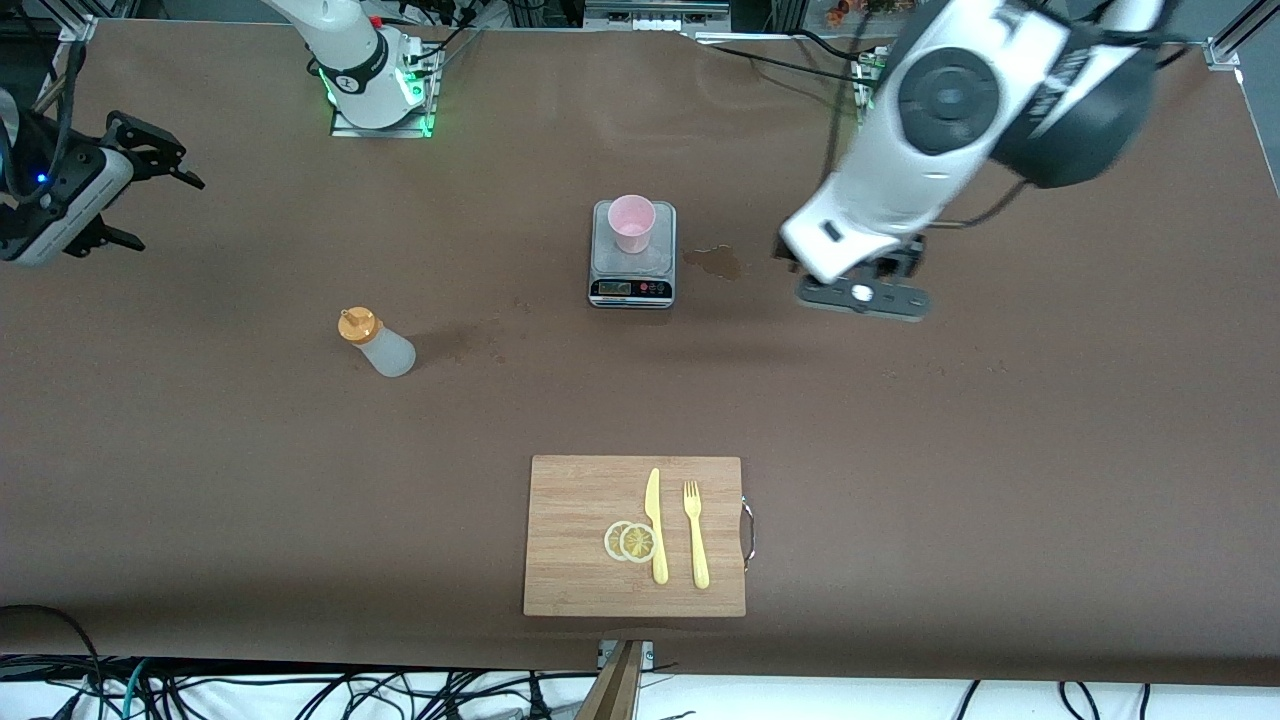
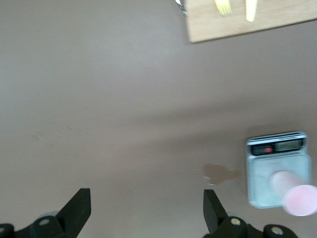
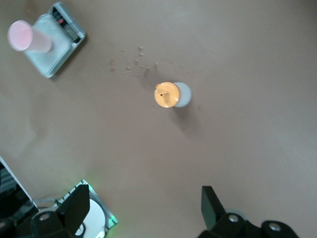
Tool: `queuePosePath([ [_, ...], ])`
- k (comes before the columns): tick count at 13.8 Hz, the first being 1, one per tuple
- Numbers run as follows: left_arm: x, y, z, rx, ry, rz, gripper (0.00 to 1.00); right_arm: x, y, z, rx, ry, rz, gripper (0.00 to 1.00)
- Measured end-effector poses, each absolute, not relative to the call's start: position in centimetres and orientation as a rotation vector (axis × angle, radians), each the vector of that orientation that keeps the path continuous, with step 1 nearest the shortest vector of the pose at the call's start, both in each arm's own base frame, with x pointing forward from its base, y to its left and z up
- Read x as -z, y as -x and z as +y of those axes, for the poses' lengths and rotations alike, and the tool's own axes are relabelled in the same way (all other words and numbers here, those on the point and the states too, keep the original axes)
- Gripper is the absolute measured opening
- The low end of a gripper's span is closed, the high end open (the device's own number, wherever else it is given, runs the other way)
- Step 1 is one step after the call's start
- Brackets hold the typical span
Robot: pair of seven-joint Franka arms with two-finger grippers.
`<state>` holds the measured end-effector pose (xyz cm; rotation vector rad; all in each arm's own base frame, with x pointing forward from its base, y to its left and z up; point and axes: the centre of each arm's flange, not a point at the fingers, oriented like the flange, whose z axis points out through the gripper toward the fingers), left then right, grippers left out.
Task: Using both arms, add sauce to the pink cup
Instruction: 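Release the cup on the scale and withdraw the left gripper, then reach the right gripper to the sauce bottle and grasp it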
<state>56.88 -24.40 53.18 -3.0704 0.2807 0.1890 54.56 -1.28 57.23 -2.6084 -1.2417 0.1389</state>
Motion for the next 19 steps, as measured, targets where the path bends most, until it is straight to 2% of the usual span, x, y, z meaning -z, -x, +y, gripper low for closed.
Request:
queuePosePath([
  [3,-55.9,-57.4,-15.4,-0.126,3.053,0.322,1.0,-51.0,-55.5,-4.0,-0.038,2.394,-1.413,1.0],
  [7,-57.5,-54.6,-8.7,0.008,3.088,0.251,1.0,-41.7,-56.0,-8.2,0.196,2.085,-1.57,1.0],
  [10,-58.0,-53.4,-6.9,0.011,3.085,0.261,1.0,-35.0,-55.5,-10.8,0.359,1.883,-1.611,1.0],
  [19,-56.9,-55.2,-5.5,-0.011,3.112,0.216,1.0,-18.6,-53.8,-12.0,0.8,1.505,-1.466,1.0],
])
